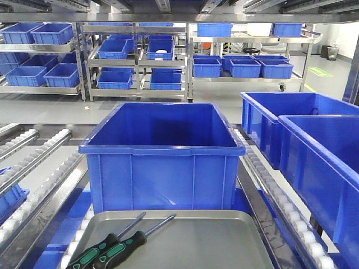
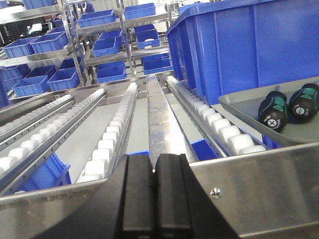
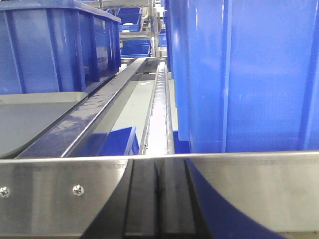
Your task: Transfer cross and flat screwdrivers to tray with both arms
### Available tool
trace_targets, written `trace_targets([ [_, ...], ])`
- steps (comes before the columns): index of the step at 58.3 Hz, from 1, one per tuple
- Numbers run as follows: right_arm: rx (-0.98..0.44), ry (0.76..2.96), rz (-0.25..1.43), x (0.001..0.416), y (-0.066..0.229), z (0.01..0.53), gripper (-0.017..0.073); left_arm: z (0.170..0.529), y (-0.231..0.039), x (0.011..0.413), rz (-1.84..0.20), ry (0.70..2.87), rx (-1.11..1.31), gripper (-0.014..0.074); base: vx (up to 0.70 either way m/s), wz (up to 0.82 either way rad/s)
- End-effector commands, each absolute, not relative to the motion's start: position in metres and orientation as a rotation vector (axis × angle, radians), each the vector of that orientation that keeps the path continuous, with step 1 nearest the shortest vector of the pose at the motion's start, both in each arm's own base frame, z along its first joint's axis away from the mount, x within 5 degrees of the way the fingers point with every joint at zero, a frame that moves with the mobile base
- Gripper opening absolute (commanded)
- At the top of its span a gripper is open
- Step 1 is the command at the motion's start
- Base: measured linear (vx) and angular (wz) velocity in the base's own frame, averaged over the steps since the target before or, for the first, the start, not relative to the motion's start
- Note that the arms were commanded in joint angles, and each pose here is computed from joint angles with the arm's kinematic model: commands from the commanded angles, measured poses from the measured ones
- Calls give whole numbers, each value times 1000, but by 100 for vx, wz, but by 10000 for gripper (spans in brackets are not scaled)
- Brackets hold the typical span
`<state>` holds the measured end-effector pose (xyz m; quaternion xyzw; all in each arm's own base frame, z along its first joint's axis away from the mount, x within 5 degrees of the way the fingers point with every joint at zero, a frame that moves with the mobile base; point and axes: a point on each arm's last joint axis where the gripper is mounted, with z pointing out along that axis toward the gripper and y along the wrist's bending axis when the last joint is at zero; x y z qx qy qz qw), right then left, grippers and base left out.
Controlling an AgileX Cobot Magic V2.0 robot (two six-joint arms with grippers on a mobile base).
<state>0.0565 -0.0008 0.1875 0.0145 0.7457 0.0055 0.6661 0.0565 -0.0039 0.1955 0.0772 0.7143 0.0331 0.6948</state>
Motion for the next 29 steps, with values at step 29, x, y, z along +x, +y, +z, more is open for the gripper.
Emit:
trace_targets([
  [29, 33, 1603, 5, 57, -1, 190, -9, 194, -3, 57, 80, 1526, 148, -1, 0, 0],
])
